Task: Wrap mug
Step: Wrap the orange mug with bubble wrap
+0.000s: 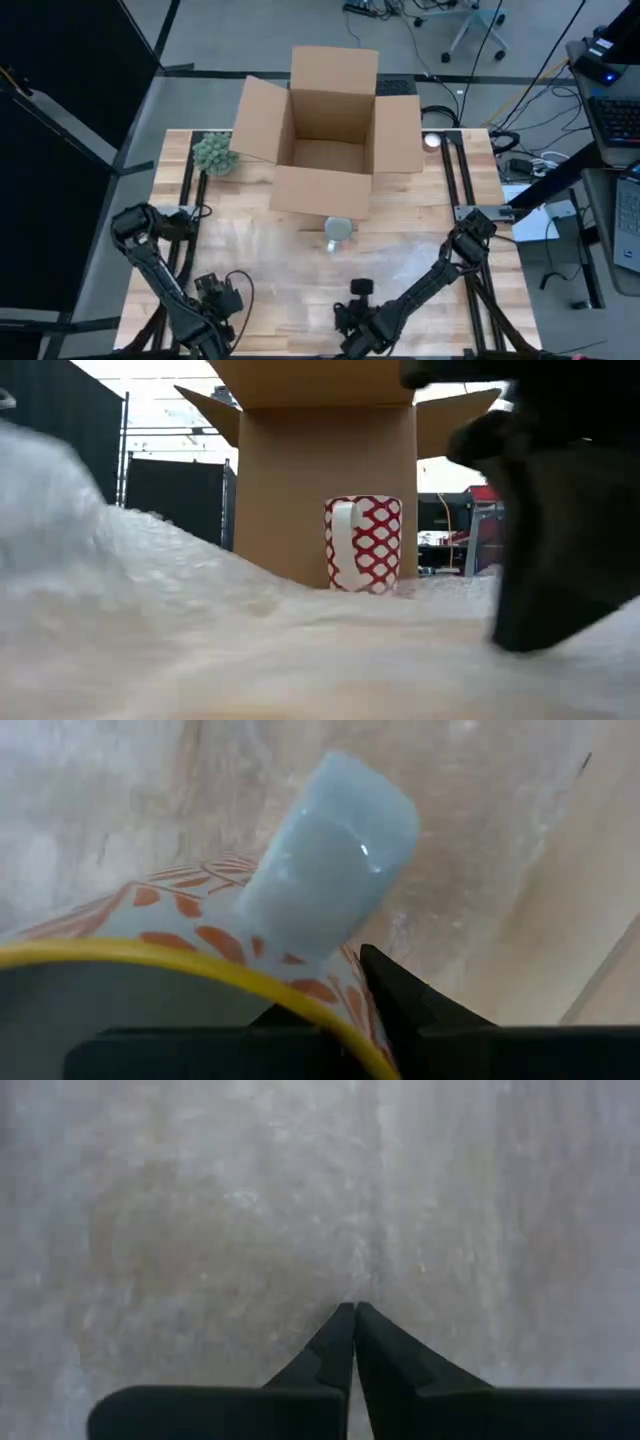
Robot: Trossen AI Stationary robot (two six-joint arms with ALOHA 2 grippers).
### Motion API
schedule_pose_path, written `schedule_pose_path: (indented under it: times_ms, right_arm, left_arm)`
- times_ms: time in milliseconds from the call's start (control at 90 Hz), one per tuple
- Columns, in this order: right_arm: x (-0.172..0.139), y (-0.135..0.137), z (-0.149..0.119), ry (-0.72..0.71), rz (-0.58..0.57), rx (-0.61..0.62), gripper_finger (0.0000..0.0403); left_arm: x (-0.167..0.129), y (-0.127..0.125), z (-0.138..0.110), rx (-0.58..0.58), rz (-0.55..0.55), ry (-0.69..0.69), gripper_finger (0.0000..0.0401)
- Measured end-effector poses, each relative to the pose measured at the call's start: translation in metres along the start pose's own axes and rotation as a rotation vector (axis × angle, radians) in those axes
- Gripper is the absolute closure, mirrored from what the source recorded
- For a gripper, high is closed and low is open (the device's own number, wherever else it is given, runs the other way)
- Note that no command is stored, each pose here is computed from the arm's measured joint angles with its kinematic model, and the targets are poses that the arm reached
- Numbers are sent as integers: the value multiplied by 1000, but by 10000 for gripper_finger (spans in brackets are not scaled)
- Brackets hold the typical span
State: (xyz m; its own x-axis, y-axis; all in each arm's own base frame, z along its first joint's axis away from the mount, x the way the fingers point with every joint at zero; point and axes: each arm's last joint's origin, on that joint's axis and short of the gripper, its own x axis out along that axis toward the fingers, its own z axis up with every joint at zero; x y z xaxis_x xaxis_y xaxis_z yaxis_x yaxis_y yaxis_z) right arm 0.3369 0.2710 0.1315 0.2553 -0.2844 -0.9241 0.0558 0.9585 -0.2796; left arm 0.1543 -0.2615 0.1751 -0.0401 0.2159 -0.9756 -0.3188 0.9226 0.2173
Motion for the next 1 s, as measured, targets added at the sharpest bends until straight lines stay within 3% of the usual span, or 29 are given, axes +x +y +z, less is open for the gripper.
schedule_pose_path:
  times_ms: [244,378,500,656,767,878,1000]
  right_arm:
    - [-5,-8,-20,178,-88,-77,403]
    - [-14,-5,-22,171,-47,-54,403]
    - [-23,2,-15,80,56,1,403]
    - [-25,12,-8,-7,134,6,403]
    - [-25,11,-7,-10,136,15,403]
    - [-24,7,-4,14,140,35,403]
    - [-23,-2,0,108,203,61,402]
  left_arm:
    - [-3,-3,-17,-35,-11,27,388]
    - [-18,-11,-13,-59,-75,15,388]
    - [-50,-12,-6,-78,-169,-96,388]
    - [-84,-6,3,-122,-221,-363,388]
    - [-88,-2,20,-155,-201,-542,388]
    - [-75,1,51,-125,-157,-549,388]
    - [-52,2,97,-45,-208,-493,388]
